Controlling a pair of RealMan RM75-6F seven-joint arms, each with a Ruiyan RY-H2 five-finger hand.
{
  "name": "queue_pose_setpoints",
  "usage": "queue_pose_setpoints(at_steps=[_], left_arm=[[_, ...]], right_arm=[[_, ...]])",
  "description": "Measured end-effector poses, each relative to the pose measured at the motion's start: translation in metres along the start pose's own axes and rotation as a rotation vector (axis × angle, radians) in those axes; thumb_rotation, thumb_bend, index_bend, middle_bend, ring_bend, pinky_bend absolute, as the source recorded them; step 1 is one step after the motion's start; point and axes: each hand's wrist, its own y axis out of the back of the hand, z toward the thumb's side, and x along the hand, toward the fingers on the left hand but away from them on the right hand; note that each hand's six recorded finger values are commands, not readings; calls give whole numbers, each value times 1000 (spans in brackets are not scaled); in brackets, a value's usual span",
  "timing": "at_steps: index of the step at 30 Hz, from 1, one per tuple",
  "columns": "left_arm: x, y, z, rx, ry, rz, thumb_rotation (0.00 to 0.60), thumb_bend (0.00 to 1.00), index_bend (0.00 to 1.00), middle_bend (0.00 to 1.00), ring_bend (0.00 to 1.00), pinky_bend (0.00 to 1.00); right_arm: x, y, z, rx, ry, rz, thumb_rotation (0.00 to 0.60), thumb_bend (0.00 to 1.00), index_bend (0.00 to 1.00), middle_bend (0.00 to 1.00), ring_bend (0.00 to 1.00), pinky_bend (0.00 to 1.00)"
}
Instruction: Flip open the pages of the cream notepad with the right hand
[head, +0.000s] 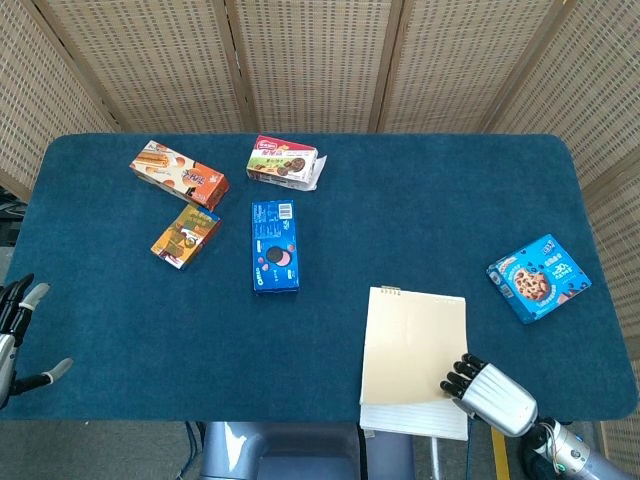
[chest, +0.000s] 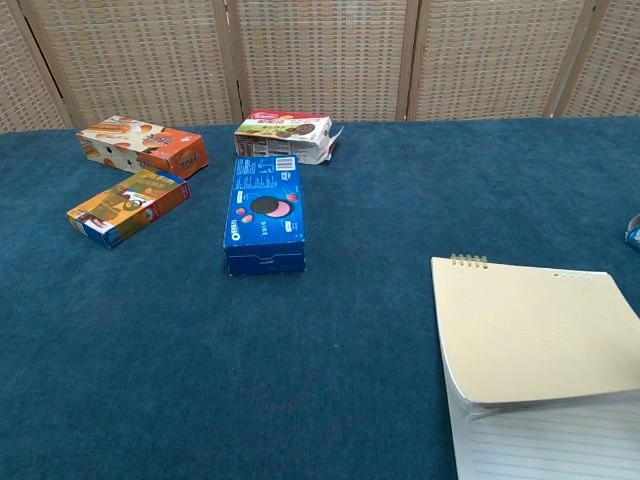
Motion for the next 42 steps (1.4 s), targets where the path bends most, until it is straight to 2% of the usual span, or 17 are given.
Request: queue_pose_setpoints(at_steps=[5,9,17,22,28,34,42], left_arm=[[1,-2,0,3,-1,-7,600,0,0,0,0,0],[2,-2,0,3,0,-9,600,0,0,0,0,0],[3,-1,-2,-7,6,-10,600,0,0,0,0,0],[5,-1,-4,-12,15,-15,600,0,0,0,0,0],[10,-3,-6,-12,30,-26,600,0,0,0,0,0],[16,-9,-9,-1,51,-49,600,0,0,0,0,0],[26,-17,-8,35,79,-73,600,0,0,0,0,0]], right_arm=[[-6,10,0,-35,-9,-35,600,595,643,608,478,417],[-23,22,-12,-99,-66,-68,600,595,643,608,479,418],[-74,43,-69,-295,-324,-76,600,595,644,609,479,418],[-101,43,-118,-402,-525,-13,600,595,643,609,479,418],[-118,39,-161,-489,-698,41,600,595,644,609,479,418],[-135,38,-208,-527,-845,48,600,595,643,609,479,418],[-157,28,-251,-499,-969,68,600,585,643,600,451,417]])
